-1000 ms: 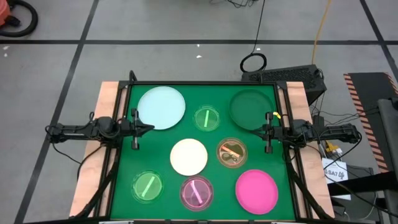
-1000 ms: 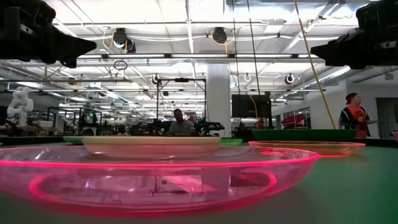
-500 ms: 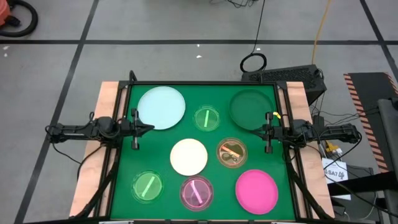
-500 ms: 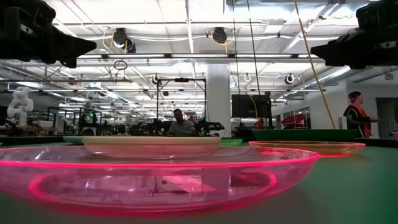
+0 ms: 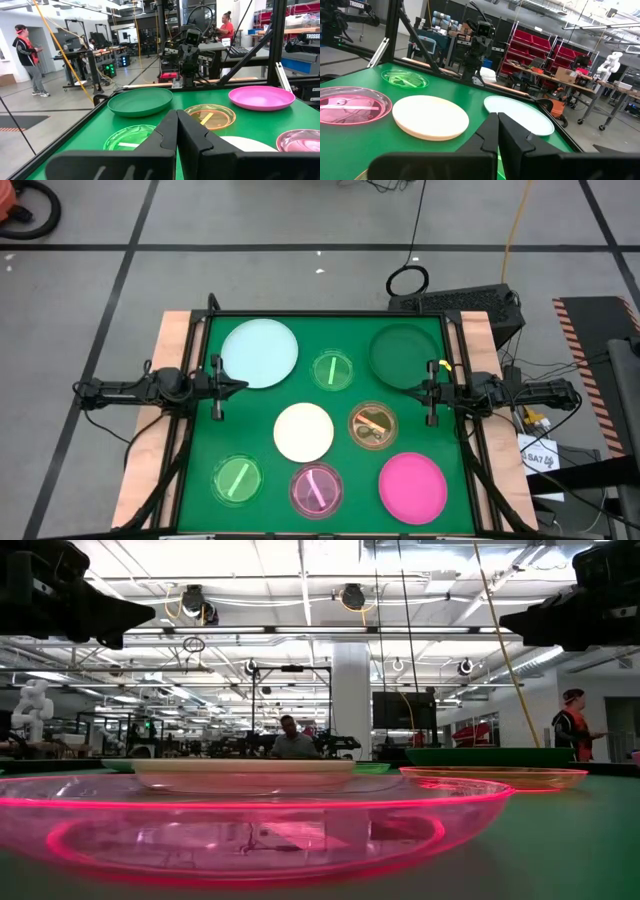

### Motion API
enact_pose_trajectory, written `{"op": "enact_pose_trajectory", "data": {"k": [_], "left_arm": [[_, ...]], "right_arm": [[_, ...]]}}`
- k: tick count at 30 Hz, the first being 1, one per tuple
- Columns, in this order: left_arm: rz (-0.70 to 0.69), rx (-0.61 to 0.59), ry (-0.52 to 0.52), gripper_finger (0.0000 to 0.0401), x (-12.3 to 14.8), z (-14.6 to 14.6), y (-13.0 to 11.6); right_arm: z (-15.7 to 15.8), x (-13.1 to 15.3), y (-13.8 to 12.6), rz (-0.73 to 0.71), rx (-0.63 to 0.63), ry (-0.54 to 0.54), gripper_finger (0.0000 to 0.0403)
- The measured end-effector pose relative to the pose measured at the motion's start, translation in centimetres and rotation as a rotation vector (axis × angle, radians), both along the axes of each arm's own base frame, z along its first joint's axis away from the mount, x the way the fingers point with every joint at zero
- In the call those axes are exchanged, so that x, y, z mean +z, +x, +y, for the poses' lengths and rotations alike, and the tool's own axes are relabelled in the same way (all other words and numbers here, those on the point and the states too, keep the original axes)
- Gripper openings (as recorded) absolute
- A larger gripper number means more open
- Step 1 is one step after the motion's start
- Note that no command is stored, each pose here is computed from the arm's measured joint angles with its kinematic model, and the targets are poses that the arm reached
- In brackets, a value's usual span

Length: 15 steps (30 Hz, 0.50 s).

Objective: Stack plastic plates

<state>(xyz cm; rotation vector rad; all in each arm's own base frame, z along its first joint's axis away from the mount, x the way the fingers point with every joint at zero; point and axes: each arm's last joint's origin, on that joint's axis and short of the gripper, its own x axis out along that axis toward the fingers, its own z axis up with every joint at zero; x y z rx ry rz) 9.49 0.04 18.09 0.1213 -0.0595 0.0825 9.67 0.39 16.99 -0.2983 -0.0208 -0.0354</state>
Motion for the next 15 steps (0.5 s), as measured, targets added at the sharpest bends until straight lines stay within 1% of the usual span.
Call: {"op": "enact_pose_trajectory", "data": {"k": [9, 15], "left_arm": [[-0.002, 0.000, -0.004, 0.0004, 0.01, 0.00, 0.00], [-0.027, 0.002, 0.022, 0.0004, 0.27, 0.00, -0.02]], "right_arm": [[0.00, 0.00, 0.00, 0.000, 0.000, 0.000, 0.0000], [0.00, 0.04, 0.00, -0.006, 0.002, 0.048, 0.0000]]}}
